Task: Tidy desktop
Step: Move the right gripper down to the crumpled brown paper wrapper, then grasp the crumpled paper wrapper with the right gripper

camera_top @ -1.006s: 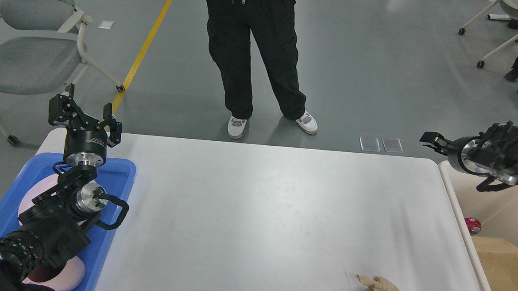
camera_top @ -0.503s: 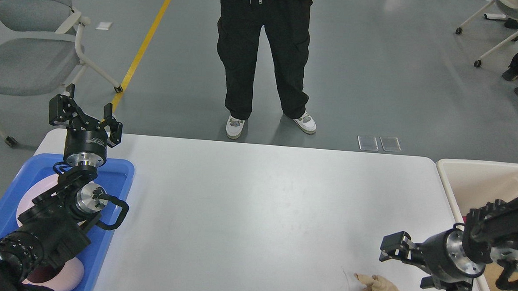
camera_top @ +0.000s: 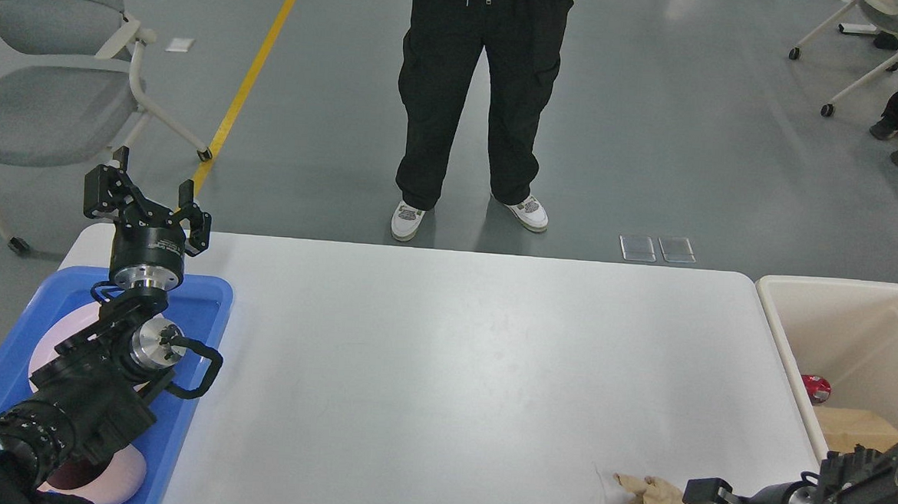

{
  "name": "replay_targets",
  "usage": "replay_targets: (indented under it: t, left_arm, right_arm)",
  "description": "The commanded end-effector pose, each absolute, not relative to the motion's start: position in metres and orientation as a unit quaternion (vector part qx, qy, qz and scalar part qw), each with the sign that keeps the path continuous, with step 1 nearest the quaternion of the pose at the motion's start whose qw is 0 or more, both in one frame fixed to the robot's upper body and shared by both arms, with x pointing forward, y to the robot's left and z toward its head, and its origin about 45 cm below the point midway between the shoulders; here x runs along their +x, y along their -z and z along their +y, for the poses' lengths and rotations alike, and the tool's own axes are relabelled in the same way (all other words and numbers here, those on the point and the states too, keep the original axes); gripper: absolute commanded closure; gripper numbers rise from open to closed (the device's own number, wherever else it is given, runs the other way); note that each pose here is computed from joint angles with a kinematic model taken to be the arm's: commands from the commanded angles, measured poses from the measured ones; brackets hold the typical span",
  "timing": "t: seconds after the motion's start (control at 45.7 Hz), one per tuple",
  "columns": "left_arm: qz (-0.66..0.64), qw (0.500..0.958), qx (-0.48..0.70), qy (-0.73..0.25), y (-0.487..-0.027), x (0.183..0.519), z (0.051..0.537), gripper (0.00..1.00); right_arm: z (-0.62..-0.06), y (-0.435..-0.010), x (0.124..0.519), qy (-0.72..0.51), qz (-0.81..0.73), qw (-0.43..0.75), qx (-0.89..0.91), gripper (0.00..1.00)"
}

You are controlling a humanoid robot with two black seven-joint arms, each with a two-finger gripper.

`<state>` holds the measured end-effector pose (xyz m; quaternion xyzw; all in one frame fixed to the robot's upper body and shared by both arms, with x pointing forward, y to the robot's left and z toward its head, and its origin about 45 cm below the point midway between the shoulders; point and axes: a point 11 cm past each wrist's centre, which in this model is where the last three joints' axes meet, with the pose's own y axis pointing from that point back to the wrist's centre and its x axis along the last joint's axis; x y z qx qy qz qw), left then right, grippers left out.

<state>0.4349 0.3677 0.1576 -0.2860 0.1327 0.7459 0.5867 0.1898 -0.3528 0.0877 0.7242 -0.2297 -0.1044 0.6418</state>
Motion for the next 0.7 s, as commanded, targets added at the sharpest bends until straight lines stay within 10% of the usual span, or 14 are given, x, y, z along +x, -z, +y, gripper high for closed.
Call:
replay_targets:
  t: [0.0,0.678]
  left_arm:
    - [0.133,0.587,-0.286,-0.746,-0.158,0.435,0.368,0.04]
    - [0.133,0.587,-0.286,-0.746,-0.157,0.435,0.367,0.04]
  right_arm:
    - [-0.344,-0.082,0.192,0.102,-0.238,0.625,0.736,0.00]
    - [-0.304,-0.059,0.188,0.053,-0.264,0.592,0.759,0.00]
